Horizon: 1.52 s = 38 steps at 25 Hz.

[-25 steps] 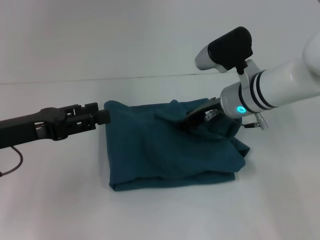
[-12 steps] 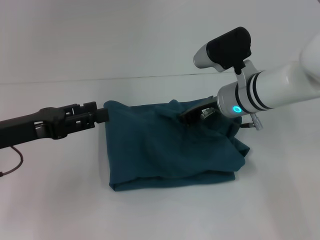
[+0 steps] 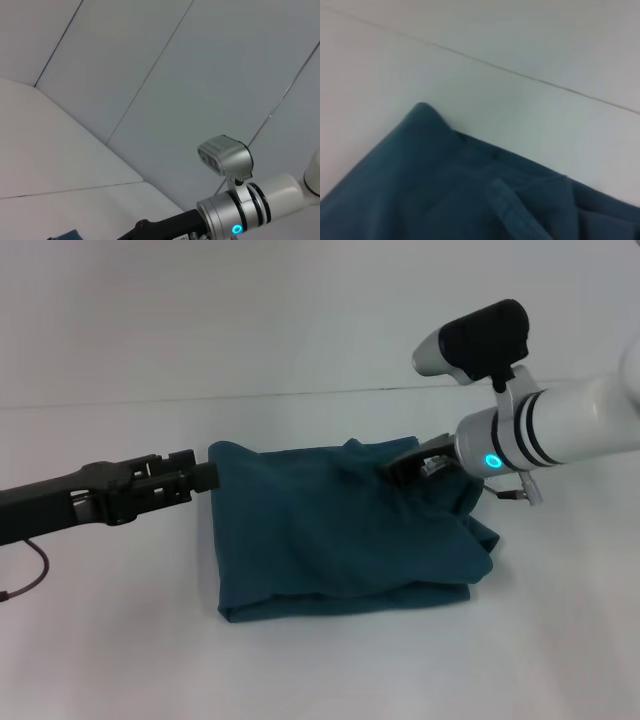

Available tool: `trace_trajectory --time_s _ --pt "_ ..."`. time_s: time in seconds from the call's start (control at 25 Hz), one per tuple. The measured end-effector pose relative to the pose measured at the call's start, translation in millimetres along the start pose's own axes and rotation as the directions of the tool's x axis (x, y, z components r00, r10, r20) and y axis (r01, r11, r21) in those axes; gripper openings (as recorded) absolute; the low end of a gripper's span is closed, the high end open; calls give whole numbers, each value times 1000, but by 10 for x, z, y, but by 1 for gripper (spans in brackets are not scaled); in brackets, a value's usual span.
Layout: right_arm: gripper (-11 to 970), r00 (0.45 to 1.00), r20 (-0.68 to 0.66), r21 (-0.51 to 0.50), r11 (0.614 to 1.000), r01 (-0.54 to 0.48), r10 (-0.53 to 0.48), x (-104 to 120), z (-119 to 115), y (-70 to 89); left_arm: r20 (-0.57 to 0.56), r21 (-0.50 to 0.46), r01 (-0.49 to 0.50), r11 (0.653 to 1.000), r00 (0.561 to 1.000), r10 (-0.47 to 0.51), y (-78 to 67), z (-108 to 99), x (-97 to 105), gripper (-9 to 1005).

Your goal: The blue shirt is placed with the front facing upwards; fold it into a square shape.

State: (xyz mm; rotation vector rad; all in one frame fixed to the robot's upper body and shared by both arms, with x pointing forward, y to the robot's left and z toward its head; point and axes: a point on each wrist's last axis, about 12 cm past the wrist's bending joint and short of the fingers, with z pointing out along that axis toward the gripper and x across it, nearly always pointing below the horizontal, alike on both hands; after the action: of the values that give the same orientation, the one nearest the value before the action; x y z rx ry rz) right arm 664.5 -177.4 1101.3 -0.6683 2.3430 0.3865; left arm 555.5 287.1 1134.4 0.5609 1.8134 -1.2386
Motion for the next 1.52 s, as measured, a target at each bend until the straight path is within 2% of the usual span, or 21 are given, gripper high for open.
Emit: trace_trajectory --time_s 0.76,1.2,1.32,1.52 --pt "46 990 70 127 984 -127 119 189 -20 -250 24 20 12 1000 1000 -12 -35 16 37 679" --pt "175 976 155 164 970 -179 154 55 -108 -355 26 22 20 1000 999 -20 -40 22 57 680" --pt "382 976 168 141 977 -159 135 -55 -162 -324 30 22 21 1000 999 -22 -41 21 53 680" --pt "497 989 125 71 993 -94 84 -147 -171 -173 42 26 23 999 999 -24 -46 16 43 680"
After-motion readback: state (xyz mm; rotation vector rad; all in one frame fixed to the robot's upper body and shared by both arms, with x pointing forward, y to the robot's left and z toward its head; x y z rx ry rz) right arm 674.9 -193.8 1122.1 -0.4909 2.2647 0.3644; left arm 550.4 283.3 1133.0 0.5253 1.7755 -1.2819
